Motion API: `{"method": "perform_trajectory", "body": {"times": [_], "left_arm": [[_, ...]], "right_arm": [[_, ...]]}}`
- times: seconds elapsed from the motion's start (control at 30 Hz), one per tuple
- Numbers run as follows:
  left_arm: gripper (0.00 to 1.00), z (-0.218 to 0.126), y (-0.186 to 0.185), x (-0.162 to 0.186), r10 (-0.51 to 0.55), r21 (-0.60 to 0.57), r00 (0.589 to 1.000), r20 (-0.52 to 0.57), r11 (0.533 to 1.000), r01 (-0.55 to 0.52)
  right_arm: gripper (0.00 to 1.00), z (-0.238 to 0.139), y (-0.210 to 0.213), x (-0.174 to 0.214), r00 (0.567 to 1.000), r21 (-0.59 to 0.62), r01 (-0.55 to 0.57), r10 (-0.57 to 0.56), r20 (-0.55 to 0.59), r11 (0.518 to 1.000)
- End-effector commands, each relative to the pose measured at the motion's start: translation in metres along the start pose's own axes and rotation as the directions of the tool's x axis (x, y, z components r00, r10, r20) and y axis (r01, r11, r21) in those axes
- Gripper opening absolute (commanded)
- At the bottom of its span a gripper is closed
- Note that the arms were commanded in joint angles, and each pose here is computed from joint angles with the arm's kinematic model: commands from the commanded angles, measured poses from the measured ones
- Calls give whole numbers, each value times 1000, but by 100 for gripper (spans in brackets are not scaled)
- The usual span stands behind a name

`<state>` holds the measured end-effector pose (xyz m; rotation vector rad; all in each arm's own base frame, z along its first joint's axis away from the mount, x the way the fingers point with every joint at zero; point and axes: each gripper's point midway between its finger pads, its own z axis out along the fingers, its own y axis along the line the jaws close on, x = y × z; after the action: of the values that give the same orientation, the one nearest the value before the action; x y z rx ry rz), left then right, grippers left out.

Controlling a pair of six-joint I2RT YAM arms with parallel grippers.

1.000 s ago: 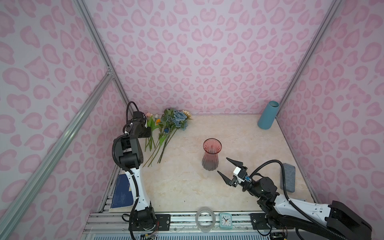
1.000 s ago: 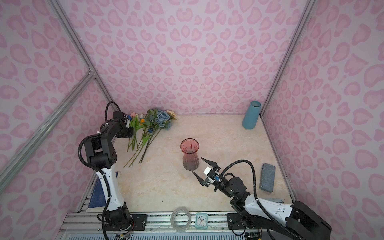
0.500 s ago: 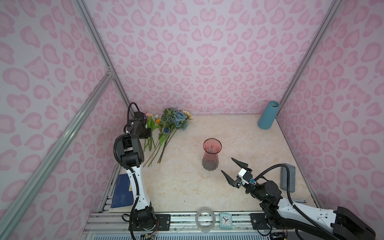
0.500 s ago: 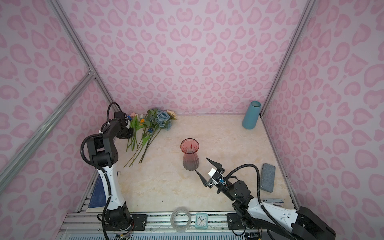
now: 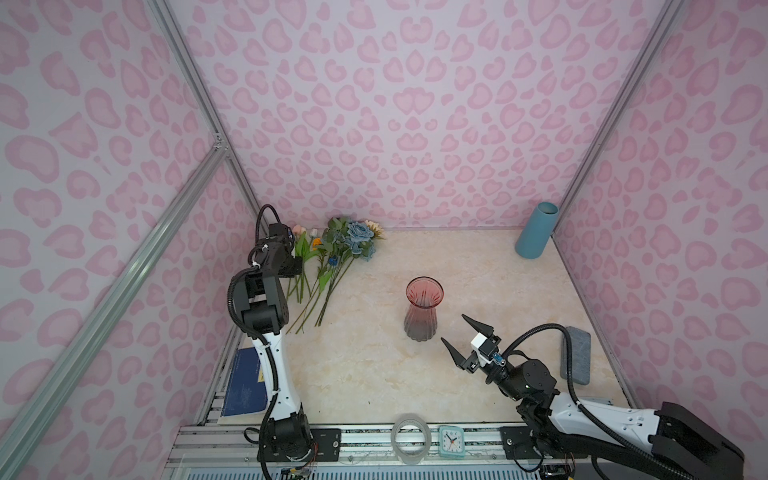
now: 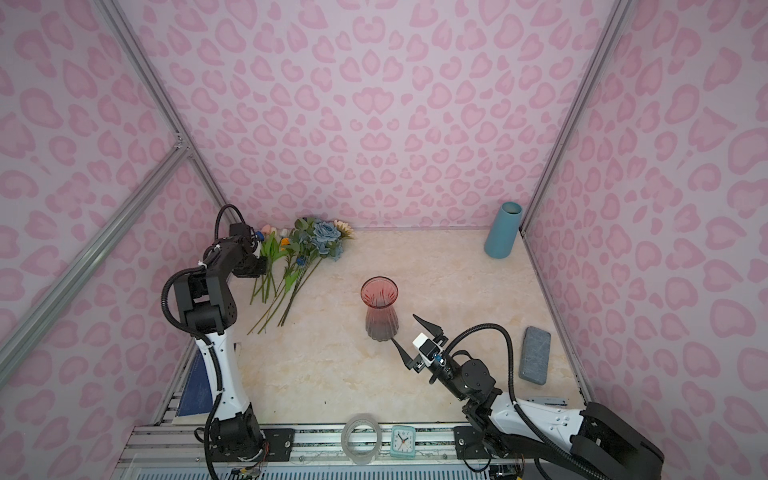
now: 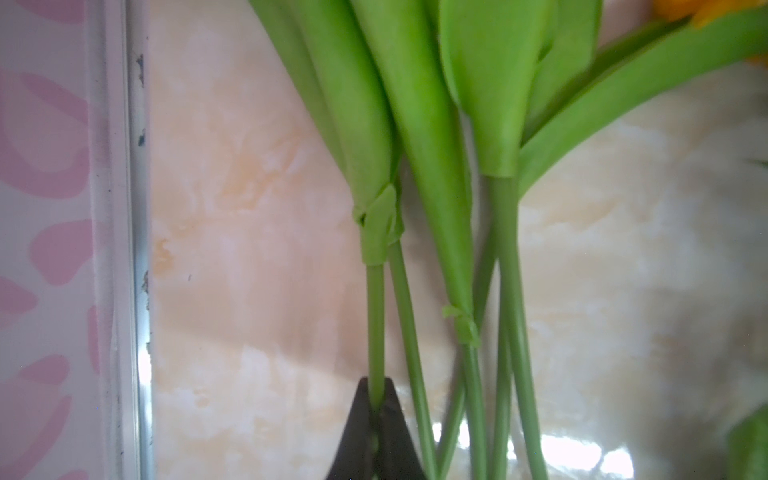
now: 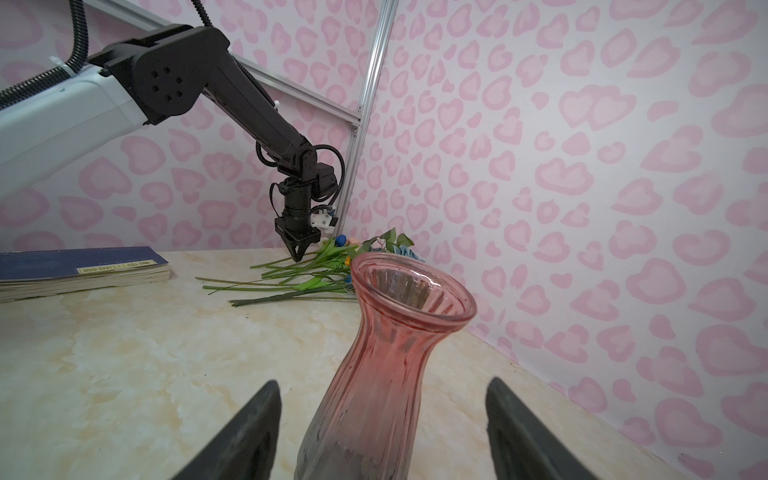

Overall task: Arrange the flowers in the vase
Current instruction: 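Release the vase and draw back the right gripper while the left lowers onto tulips, then grasp the white tulip stem with the left gripper and lift it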

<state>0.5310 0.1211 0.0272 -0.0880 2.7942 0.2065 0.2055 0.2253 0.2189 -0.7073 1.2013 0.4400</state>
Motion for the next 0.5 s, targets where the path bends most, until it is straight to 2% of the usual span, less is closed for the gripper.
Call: {"method": "perform_trajectory", "body": {"times": [0.0, 0.3, 0.47], "left_arm": [[3, 1, 1, 5, 2, -5, 1000, -24, 1000, -2], [3, -11, 8, 2, -10, -38, 1000, -12, 999, 9], [3, -31, 10, -2, -42, -48, 999, 21, 998, 43]], "right_arm": [[77, 0, -5, -10, 999, 28, 0, -1, 41, 1000], [77, 1, -5, -9, 999, 27, -4, 3, 40, 1000], [77, -2, -7, -10, 999, 34, -2, 1, 37, 999]]}}
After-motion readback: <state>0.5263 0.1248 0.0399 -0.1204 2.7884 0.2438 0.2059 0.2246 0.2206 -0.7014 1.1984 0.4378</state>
